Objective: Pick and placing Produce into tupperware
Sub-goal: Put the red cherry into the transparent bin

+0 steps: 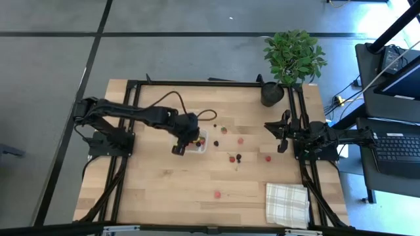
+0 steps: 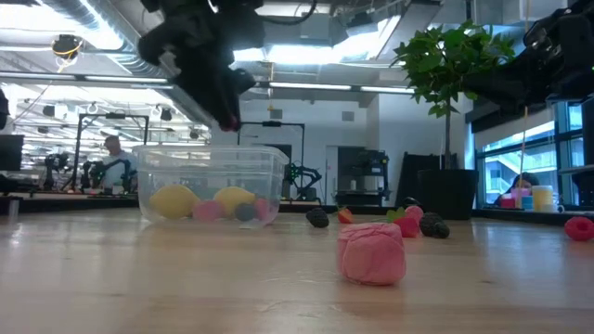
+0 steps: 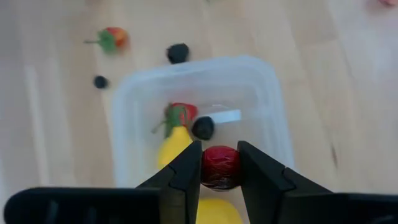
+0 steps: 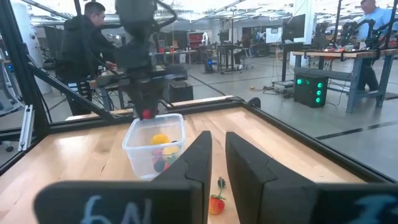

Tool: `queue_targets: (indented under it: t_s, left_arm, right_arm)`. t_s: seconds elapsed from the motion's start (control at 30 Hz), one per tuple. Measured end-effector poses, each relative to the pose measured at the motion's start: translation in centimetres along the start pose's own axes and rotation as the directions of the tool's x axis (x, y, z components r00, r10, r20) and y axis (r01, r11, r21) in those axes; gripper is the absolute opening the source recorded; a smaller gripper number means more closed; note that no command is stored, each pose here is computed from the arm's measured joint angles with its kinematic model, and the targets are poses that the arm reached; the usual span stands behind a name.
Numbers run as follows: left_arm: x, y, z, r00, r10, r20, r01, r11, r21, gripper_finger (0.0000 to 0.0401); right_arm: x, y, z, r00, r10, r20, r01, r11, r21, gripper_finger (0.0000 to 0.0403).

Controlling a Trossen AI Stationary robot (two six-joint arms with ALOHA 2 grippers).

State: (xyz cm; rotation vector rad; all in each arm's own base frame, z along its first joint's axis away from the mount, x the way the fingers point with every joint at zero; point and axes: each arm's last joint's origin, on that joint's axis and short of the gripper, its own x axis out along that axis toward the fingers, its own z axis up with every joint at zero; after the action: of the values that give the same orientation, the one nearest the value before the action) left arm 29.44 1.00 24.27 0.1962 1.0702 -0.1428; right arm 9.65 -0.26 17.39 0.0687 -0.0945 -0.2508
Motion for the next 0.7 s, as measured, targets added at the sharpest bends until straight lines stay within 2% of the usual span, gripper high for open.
queue_targets:
  t_s: [0.2,0.47,0.7]
  left_arm:
    - [0.3,-0.7,0.1,0.997,0.069,-0.035,-0.069,0.998,0.006,0.0089]
    - [1.8,-0.7,-0.2,0.995,0.067,-0.076,-0.066,0.998,0.004,0.0089]
    - [4.1,-0.7,-1.4,0.984,0.046,-0.175,-0.046,0.999,0.002,0.0089]
  right_arm:
    - [0.0,0.0,0.0,1.0,0.0,-0.001,0.0,1.0,0.001,0.0051]
    - [0.0,0.0,-0.1,1.0,-0.001,-0.009,0.001,1.0,0.022,0.0051]
    - [0.0,0.0,-0.2,1.0,-0.001,-0.015,0.002,1.0,0.017,0.0051]
